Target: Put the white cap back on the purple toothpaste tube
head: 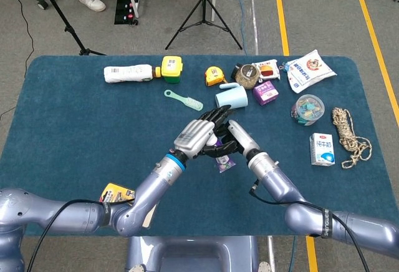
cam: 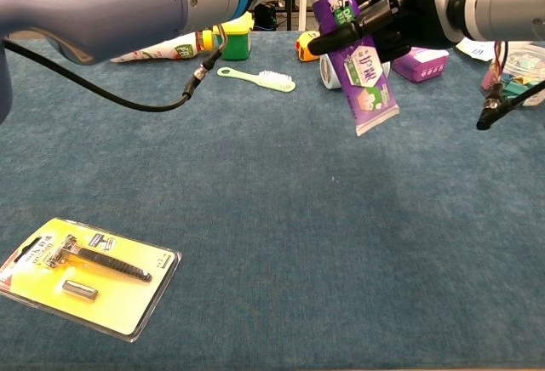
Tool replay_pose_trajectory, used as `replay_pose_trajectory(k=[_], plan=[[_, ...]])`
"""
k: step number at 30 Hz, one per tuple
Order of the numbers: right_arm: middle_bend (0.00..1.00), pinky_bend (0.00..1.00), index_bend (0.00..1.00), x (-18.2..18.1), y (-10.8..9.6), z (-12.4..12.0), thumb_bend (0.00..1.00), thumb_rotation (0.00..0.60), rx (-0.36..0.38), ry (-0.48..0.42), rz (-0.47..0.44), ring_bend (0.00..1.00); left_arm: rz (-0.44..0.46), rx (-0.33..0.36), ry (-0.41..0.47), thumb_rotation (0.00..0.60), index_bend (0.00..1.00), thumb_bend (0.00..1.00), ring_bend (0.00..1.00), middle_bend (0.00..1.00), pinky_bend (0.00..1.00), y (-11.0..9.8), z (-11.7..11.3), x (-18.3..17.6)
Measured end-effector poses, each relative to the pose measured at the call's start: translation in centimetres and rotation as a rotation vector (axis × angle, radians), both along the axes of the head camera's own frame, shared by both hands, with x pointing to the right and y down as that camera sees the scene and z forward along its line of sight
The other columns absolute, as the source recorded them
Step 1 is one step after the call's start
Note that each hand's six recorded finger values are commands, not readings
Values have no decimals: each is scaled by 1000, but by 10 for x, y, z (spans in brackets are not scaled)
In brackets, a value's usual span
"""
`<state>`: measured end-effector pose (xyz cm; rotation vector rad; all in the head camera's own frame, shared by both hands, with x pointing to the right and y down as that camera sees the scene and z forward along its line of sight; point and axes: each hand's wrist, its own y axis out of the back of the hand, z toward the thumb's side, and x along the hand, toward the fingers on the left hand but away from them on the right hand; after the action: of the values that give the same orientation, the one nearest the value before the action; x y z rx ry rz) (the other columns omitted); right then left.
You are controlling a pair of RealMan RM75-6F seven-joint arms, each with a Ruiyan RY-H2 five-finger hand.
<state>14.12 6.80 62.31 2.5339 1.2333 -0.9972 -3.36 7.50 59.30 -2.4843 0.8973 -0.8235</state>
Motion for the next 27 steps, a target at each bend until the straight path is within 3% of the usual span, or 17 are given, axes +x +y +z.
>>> replay_pose_trajectory(k=[27], plan=[[934, 997, 866, 5, -4, 0, 264, 600, -13, -15, 32, 1000, 3, -12, 12, 0, 16, 55, 0, 0, 75, 6, 1, 5]])
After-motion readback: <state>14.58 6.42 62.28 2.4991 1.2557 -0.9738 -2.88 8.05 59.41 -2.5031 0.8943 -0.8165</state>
